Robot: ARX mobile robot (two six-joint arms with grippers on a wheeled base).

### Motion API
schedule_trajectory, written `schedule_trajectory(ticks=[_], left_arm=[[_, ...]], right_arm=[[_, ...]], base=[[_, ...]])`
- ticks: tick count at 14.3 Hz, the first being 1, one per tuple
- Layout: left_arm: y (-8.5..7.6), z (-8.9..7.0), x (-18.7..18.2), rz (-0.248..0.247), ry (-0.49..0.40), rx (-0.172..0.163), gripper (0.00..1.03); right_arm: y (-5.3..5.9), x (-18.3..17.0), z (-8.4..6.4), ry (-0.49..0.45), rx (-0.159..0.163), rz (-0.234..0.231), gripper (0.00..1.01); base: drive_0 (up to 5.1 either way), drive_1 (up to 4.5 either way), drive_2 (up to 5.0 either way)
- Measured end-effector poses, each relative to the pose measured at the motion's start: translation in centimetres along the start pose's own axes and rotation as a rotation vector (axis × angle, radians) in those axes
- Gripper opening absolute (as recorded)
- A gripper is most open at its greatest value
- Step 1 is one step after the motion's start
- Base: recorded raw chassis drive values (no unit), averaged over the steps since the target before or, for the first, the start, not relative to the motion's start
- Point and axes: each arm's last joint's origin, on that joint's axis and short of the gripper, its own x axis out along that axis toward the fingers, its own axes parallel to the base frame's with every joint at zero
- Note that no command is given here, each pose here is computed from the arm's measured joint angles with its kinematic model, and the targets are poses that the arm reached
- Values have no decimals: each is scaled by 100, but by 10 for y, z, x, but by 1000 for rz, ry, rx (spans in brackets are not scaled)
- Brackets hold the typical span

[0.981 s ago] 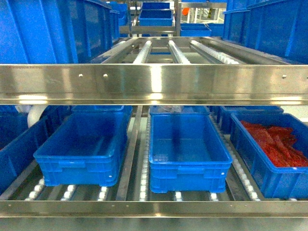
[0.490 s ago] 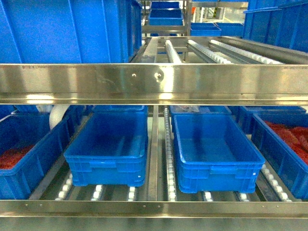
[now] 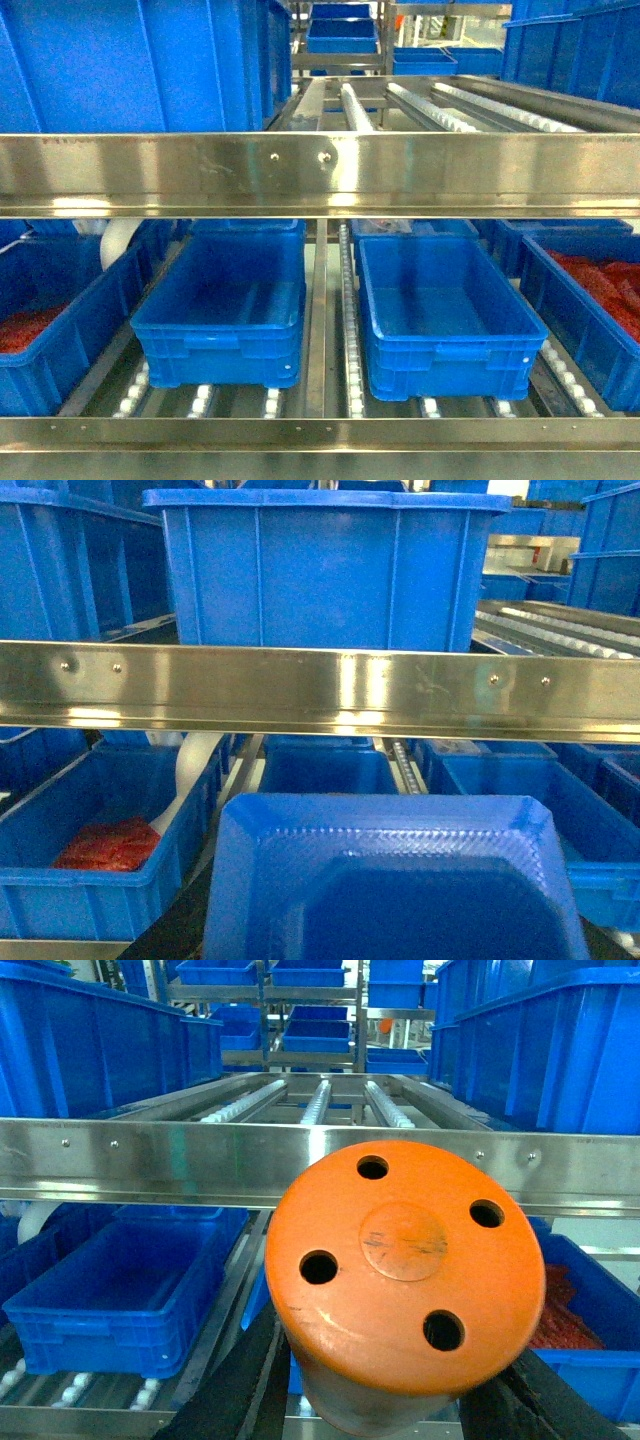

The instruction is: Sort blue parts and orange caps into right shelf containers

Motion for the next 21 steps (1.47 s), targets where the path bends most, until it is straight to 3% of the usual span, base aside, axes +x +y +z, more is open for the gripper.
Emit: schedule_trajectory(ticks=[21], left_arm=[[0,0,0,-2,0,0,43]], right_arm=[[0,0,0,0,3,-4,41]], base=[[0,0,0]])
